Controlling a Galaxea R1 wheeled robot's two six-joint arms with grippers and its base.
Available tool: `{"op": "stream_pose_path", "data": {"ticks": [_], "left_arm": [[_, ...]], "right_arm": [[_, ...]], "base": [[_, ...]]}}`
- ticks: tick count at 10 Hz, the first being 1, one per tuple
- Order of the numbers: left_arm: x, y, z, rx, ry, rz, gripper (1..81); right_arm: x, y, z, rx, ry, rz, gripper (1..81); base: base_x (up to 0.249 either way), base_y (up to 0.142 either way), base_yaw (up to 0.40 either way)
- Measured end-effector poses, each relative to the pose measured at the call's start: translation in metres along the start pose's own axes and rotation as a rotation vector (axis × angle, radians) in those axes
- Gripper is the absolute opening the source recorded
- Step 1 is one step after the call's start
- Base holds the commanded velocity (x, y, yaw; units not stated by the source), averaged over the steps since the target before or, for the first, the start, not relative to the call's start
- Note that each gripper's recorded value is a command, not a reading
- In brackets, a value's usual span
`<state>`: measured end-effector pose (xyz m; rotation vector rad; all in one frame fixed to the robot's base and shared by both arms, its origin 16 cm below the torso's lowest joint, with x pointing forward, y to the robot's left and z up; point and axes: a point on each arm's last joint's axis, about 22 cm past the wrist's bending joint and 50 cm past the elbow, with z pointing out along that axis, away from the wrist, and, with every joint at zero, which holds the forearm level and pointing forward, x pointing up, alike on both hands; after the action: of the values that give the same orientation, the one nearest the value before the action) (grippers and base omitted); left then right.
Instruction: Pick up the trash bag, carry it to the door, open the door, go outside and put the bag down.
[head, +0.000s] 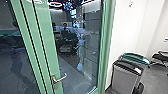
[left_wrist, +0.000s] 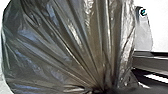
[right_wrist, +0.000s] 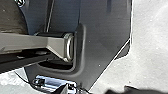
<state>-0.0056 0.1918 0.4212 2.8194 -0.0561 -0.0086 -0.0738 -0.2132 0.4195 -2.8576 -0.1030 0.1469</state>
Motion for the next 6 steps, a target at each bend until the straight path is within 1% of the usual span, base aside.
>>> {"op": "stream_pose_path", "data": {"ticks": [3,5,6], "left_arm": [[-0.0012,0.0021,0.0009,0.0,0.004,0.0,1.0],[-0.0007,0.0018,0.0009,0.002,0.005,0.0,1.0],[-0.0007,0.0017,0.0009,0.002,0.005,0.0,1.0]], "right_arm": [[0.0006,-0.0014,0.0004,0.002,0.003,0.0,81.1],[0.0023,-0.0088,0.002,0.011,0.006,-0.001,81.1],[0.0018,-0.0088,0.002,0.011,0.005,-0.001,81.1]], "base": [[0.107,0.0,0.0],[0.087,0.0,0.0],[0.0,0.0,0.0]]}}
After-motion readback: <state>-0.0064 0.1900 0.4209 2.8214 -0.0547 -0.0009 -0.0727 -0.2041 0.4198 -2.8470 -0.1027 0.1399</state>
